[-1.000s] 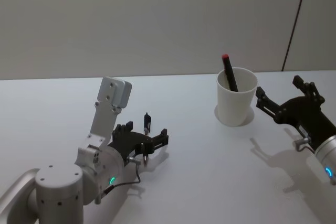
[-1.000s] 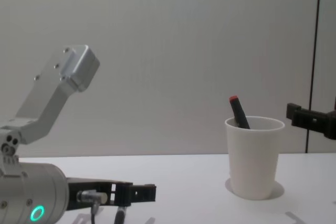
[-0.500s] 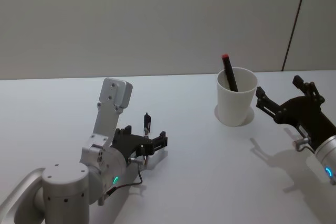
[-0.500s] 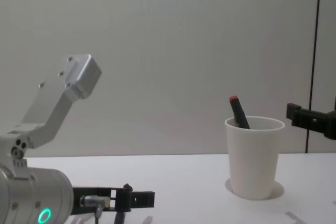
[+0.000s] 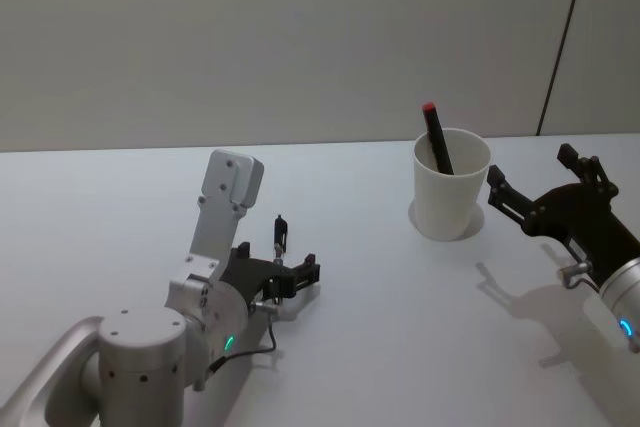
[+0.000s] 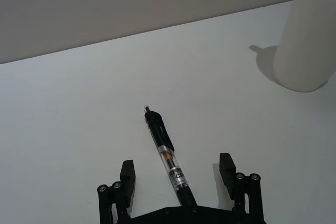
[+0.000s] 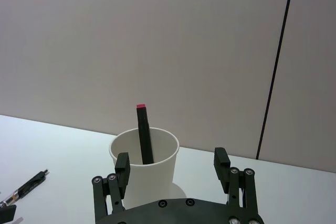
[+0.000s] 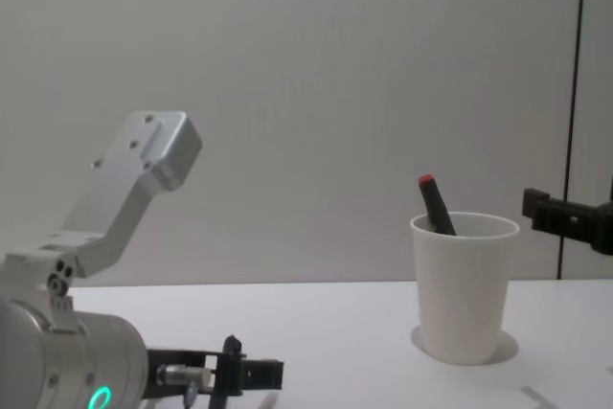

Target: Place the pen into the pen holder.

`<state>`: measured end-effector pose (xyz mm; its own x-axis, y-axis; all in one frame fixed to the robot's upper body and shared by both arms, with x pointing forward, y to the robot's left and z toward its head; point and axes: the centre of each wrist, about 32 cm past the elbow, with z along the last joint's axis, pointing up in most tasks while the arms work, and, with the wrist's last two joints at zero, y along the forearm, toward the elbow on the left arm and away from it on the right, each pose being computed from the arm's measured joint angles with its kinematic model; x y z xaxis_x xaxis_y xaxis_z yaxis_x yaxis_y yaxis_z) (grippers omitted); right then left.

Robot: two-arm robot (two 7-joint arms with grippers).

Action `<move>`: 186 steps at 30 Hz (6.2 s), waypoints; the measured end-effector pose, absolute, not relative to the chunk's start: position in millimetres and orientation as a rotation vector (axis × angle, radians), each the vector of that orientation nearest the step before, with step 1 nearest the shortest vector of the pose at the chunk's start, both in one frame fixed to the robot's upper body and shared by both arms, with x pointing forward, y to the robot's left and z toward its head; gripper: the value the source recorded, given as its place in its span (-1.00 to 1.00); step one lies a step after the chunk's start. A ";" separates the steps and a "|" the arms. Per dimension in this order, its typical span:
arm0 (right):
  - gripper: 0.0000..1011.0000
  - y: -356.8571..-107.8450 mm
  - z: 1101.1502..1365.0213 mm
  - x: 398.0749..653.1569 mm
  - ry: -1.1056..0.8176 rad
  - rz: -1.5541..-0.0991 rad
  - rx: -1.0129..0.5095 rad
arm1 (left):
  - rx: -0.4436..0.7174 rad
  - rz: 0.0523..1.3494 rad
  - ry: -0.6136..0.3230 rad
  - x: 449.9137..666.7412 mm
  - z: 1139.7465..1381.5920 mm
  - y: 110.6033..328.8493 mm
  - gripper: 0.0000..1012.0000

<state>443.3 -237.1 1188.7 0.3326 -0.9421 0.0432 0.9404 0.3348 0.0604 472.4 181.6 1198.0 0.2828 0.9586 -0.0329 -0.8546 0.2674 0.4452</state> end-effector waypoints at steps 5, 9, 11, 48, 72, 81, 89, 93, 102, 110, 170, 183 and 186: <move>0.98 -237.1 1188.7 443.3 -0.075 -1.229 0.026 | 0.391 1.255 0.313 473.2 1197.3 178.3 0.98; 0.98 -237.1 1188.7 443.3 -0.075 -1.230 0.026 | 0.403 1.258 0.307 473.6 1197.0 175.6 0.98; 0.98 -237.1 1188.7 443.3 -0.075 -1.230 0.026 | 0.410 1.260 0.306 473.8 1196.9 174.2 0.98; 0.98 -237.1 1188.7 443.3 -0.075 -1.230 0.026 | 0.442 1.275 0.301 474.2 1196.1 167.8 -0.29; 0.98 -237.1 1188.7 443.3 -0.075 -1.229 0.026 | 0.441 1.276 0.300 474.2 1195.9 167.8 -0.74; 0.98 -237.1 1188.7 443.3 -0.075 -1.229 0.026 | 0.365 1.253 0.273 473.5 1197.1 174.7 -0.74; 0.98 -237.1 1188.7 443.3 -0.075 -1.229 0.026 | 0.266 1.220 0.237 473.2 1201.2 186.4 -0.74; 0.98 -237.1 1188.7 443.3 -0.075 -1.229 0.026 | 0.193 1.196 0.213 472.6 1204.2 197.0 -0.74; 0.98 -237.1 1188.7 443.3 -0.075 -1.229 0.026 | 0.025 1.124 0.180 470.3 1206.7 219.8 -0.74; 0.98 -237.1 1188.7 443.3 -0.075 -1.229 0.026 | -0.089 1.035 0.151 468.5 1206.8 237.2 -0.74; 0.98 -238.5 1192.8 438.3 -0.072 -1.161 0.063 | -0.083 0.546 -0.021 479.0 1225.9 226.8 -0.74; 0.98 -243.2 1204.4 420.0 0.021 -1.024 0.165 | -0.080 0.541 -0.024 479.3 1226.3 226.1 -0.75; 0.98 -244.7 1207.9 415.2 0.051 -0.987 0.188 | -0.080 0.541 -0.025 479.3 1226.4 226.0 -0.74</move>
<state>415.2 -244.7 1207.9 0.5513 -0.8244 -0.1284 0.8333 0.5362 0.1347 479.3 226.0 1226.4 0.8571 0.5151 0.0025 -0.5131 0.8543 -0.0823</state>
